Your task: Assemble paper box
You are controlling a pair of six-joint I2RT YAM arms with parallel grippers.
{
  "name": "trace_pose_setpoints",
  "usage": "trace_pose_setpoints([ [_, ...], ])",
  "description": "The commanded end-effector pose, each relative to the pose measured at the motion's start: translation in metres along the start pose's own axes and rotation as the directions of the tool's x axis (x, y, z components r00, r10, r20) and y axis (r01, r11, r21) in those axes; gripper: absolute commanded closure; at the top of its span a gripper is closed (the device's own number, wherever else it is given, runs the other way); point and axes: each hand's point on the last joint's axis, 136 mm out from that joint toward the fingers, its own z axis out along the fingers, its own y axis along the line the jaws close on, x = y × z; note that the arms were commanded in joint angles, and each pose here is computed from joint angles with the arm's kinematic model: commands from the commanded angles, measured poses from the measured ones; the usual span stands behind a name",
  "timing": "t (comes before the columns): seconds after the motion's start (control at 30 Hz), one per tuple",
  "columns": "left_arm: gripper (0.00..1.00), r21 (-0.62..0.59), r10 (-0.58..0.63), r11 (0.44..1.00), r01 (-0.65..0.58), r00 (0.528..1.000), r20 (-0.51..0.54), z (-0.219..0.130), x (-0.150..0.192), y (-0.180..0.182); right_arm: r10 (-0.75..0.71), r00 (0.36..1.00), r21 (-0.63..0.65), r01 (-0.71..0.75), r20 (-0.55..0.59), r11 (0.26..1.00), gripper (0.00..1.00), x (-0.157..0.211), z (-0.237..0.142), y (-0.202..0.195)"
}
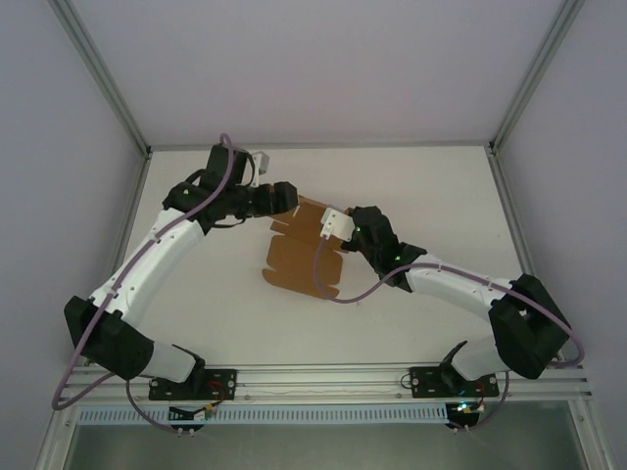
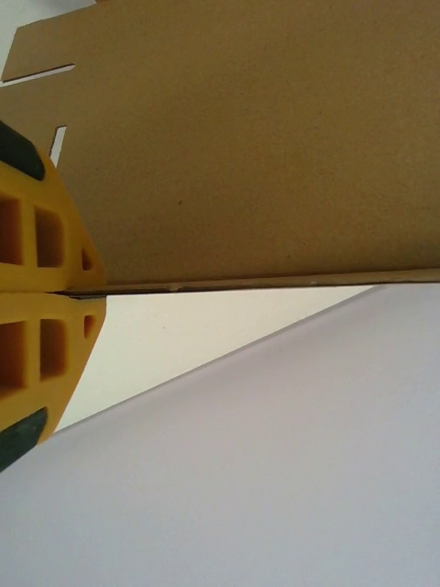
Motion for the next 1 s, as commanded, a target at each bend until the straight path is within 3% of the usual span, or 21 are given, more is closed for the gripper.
trace_pose_setpoints([
  [0.0, 0.19, 0.008, 0.043, 0.999, -0.043, 0.999, 0.001, 0.002, -0.015, -0.007, 0.038, 0.999, -0.002, -0.038, 0.009, 0.999, 1.00, -0.004, 0.000, -0.005],
  [0.13, 0.23, 0.122, 0.052, 0.992, -0.045, 0.997, -0.060, 0.026, -0.018, -0.027, 0.039, 0.999, -0.014, -0.039, 0.006, 0.999, 1.00, -0.004, 0.003, -0.001],
  [0.43, 0.27, 0.142, 0.030, 0.990, -0.001, 0.979, -0.202, 0.065, 0.001, -0.024, 0.034, 0.999, -0.012, -0.034, 0.000, 0.999, 1.00, -0.005, 0.008, 0.000],
  [0.97, 0.40, 0.195, -0.041, 0.976, 0.098, 0.960, -0.275, 0.090, 0.023, -0.034, 0.057, 0.998, 0.022, -0.057, 0.033, 0.998, 1.00, -0.011, 0.007, -0.009],
])
